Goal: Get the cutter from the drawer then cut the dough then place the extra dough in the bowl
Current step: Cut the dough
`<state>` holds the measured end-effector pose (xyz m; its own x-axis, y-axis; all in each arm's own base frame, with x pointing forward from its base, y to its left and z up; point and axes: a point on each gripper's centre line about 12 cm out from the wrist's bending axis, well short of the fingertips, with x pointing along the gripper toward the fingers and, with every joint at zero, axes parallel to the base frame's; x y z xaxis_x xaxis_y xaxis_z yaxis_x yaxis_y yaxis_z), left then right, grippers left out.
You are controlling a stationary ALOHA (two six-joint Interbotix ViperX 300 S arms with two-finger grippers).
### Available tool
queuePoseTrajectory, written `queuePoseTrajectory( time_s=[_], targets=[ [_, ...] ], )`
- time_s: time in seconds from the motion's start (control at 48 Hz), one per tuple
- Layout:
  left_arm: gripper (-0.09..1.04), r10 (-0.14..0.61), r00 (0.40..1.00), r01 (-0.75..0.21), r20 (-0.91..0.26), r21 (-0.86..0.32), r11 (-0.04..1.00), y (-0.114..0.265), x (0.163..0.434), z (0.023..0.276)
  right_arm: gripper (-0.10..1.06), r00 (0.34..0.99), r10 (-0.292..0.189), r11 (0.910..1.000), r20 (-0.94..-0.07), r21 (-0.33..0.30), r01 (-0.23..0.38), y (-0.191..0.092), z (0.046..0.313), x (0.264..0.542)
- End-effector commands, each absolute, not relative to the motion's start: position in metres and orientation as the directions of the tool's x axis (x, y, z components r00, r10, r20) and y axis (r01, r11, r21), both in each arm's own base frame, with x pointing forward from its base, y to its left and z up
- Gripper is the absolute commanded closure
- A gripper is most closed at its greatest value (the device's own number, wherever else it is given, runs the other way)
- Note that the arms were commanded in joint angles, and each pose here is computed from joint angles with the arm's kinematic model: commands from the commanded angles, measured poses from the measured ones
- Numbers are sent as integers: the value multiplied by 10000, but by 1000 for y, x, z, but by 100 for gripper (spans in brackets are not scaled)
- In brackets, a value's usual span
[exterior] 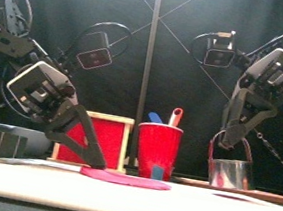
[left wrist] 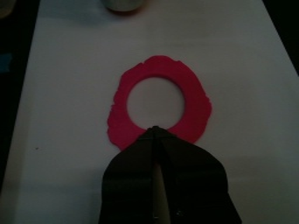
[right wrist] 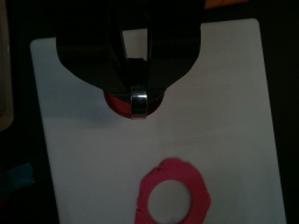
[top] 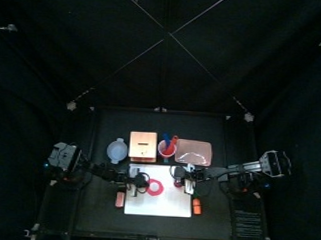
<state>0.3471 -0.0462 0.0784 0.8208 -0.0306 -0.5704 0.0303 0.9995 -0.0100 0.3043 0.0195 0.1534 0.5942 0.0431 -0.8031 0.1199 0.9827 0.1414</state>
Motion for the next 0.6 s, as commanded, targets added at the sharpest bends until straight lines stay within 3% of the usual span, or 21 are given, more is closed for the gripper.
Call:
queuePoseTrajectory(
  time_s=[0.021, 0.375, 0.604],
  targets=[
    [52, -295, 8428, 249, -5374, -159, 9996, -45, 351, 90, 45, 6194, 490, 9822, -7835, 1503, 1124, 22, 161, 307],
    [52, -296, 8436, 249, -5362, -161, 9996, -45, 352, 91, 24, 6321, 581, 9775, -7727, 1726, 1211, 23, 166, 309],
    [52, -319, 8541, 281, -5192, -151, 9995, -45, 353, 97, 20, 6809, 529, 9814, -7305, 1641, 999, 22, 181, 320]
  ],
)
